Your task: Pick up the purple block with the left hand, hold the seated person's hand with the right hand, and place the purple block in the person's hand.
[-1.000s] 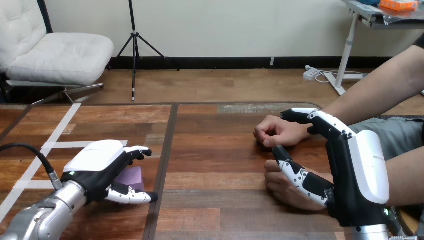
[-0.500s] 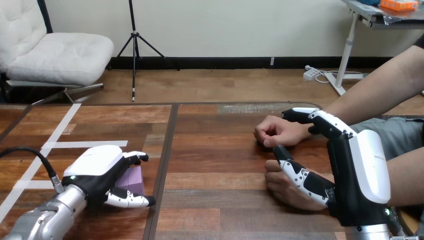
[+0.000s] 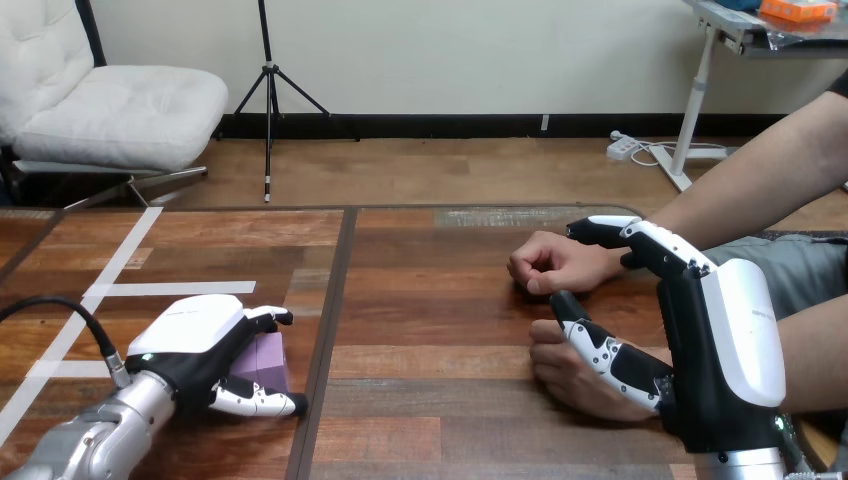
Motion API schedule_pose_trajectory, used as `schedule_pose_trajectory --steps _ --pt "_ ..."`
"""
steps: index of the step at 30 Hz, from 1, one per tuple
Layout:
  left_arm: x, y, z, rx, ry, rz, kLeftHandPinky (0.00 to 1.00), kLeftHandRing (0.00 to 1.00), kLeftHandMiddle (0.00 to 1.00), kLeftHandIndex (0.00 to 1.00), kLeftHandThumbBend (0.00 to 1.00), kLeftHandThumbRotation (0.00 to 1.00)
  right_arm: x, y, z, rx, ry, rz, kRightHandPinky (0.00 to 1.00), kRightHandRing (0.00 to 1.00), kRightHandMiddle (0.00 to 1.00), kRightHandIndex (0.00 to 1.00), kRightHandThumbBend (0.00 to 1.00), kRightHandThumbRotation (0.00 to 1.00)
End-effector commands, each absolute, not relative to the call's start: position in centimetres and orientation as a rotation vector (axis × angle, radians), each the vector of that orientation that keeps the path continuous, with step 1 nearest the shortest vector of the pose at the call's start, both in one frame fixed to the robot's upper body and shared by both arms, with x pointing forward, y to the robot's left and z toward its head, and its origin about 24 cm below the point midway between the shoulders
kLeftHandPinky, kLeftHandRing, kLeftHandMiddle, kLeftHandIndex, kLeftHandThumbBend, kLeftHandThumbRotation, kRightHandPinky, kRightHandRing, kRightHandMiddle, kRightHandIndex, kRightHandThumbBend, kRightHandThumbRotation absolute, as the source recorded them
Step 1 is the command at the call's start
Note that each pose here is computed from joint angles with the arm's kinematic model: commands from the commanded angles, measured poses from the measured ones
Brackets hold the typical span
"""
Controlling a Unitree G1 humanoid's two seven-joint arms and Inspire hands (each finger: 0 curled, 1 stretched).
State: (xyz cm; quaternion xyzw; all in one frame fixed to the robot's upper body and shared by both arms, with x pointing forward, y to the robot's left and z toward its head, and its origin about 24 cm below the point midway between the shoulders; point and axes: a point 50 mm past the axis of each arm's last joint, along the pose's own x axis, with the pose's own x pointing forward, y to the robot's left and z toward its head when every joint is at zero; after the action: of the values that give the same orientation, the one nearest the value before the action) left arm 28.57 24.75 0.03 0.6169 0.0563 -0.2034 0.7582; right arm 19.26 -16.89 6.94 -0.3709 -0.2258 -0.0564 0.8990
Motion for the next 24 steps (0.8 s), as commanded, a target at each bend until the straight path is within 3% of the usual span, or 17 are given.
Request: schedule_pose_trajectory --steps 1,24 --pt "30.48 24.25 1.69 1.369 0.065 -0.403 0.62 0.79 0.85 0.87 0.69 0.50 19.61 -17.02 8.53 -0.781 -0.537 -0.124 0.63 0.71 0.69 0.67 0.46 0.00" --pt "30.53 24.21 0.73 1.350 0.084 -0.390 0.69 0.84 0.89 0.91 0.70 0.51 19.66 -17.08 8.69 -0.792 -0.534 -0.117 0.64 0.72 0.70 0.68 0.46 0.00"
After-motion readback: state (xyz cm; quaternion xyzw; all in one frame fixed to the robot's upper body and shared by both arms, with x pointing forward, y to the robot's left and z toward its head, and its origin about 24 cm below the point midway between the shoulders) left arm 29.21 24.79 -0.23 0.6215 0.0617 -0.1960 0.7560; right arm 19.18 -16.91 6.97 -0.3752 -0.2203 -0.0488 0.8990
